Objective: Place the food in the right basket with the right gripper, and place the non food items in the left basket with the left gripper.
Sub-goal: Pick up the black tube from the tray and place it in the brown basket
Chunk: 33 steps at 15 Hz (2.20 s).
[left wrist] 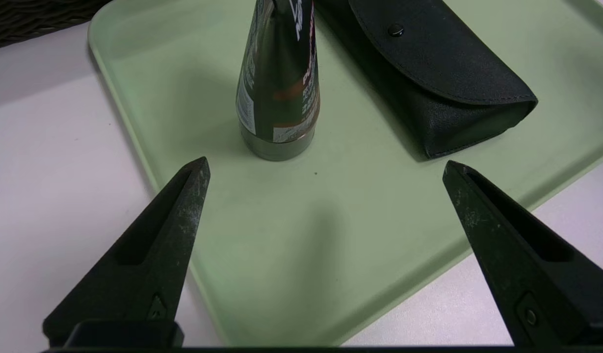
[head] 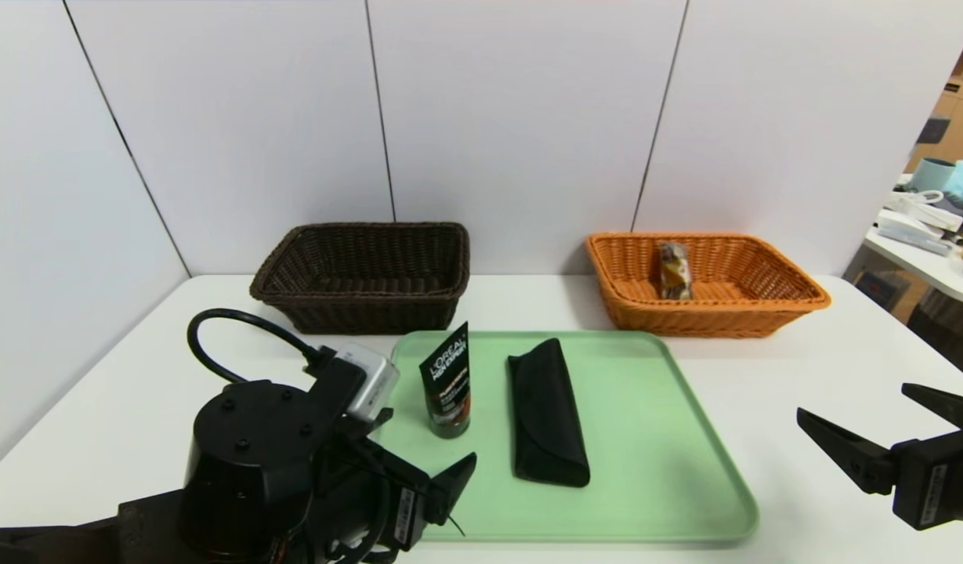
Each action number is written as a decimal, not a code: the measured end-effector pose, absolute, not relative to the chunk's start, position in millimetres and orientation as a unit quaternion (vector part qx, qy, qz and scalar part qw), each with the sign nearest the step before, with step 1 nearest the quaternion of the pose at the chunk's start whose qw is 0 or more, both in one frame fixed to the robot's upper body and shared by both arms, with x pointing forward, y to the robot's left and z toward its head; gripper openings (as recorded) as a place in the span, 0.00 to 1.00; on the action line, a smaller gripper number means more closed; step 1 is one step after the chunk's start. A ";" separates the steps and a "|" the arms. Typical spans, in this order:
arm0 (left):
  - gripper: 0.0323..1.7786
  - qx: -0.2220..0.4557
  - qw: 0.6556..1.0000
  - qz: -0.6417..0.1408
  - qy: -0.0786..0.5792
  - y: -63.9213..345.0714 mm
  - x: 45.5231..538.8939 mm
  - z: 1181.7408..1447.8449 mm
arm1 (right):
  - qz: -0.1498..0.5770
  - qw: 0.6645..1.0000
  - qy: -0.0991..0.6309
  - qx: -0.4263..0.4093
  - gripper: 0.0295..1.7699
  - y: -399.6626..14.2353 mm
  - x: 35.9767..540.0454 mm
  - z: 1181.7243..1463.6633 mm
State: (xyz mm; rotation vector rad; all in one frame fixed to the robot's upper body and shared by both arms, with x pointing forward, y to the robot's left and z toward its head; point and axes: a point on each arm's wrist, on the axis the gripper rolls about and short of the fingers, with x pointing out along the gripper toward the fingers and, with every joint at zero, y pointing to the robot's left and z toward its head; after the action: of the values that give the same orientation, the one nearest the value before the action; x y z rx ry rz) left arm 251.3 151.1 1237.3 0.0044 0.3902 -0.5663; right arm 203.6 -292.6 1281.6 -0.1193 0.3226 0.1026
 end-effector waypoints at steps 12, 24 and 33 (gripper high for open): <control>0.95 0.033 0.959 -0.225 0.170 145.6 284.6 1224.4 | 0.055 0.985 0.155 -0.059 0.96 -295.2 195.9 1279.0; 0.95 0.027 0.965 -0.203 0.163 134.0 312.1 1214.8 | 0.058 0.984 0.160 -0.060 0.96 -295.5 194.7 1275.9; 0.95 0.034 0.964 -0.189 0.183 134.7 324.9 1192.7 | 0.065 0.983 0.163 -0.061 0.96 -294.7 195.7 1275.4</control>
State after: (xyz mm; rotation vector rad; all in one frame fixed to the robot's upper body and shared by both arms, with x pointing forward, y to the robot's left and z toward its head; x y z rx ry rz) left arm 324.9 134.7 1192.7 0.0685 0.3713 -0.3832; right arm 195.7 -294.7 1275.4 -0.1222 0.3279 0.1316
